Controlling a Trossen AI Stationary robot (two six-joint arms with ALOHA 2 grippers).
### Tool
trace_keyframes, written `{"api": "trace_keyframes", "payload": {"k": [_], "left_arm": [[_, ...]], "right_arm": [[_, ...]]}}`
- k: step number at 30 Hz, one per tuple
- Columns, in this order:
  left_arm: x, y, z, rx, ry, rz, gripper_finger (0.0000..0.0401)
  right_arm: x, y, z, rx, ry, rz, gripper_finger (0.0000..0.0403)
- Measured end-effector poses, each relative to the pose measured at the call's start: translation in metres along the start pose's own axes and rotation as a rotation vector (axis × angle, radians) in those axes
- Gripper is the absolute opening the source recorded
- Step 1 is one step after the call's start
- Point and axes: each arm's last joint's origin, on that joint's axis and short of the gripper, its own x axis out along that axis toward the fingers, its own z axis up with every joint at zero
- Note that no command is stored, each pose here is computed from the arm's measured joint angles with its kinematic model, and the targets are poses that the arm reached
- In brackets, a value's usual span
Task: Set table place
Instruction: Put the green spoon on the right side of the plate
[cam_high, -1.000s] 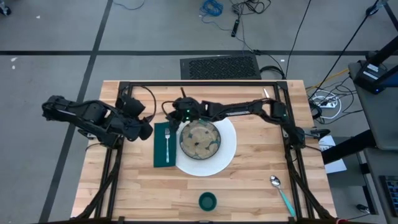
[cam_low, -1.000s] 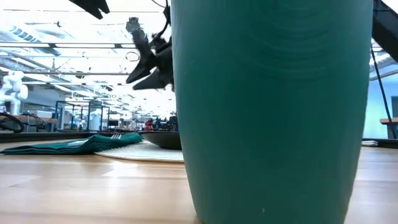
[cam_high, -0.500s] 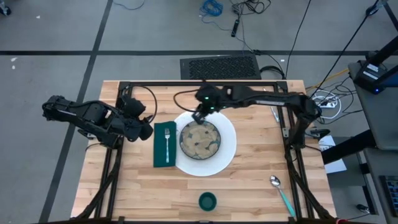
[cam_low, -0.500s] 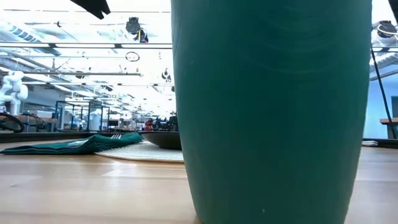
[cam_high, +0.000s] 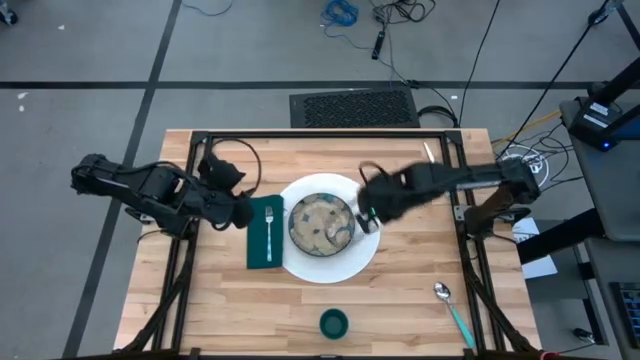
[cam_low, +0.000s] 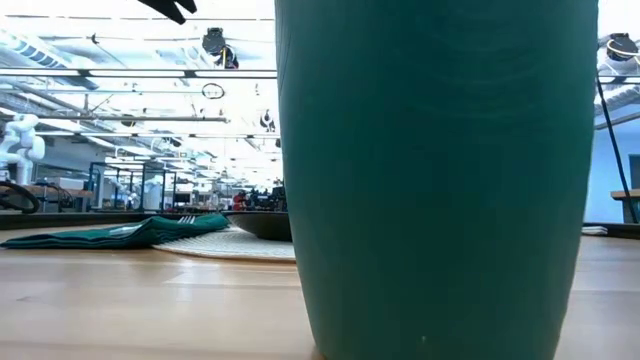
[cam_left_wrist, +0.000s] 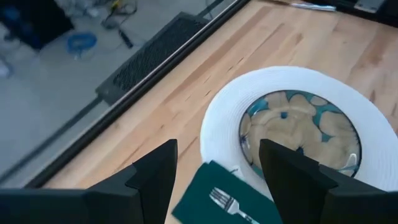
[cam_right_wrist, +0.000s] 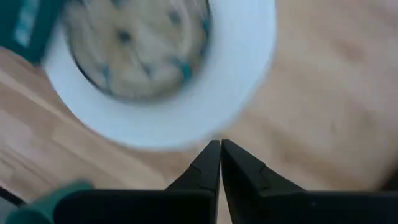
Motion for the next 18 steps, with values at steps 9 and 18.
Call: {"api": "trace_keyframes", "payload": {"k": [9,18], "left_arm": [[0.01,-0.021,0.009,0.204,-0.057,-0.047,0.0212],[0.027,-0.045,0.016,0.305,-0.083,-0.072,0.0212]], "right_arm": [[-0.01,0.012,-0.091,0.087,0.242,-0.067,0.0],[0.018,0.0,-0.184,0.122,0.458,-0.106,0.0]]}}
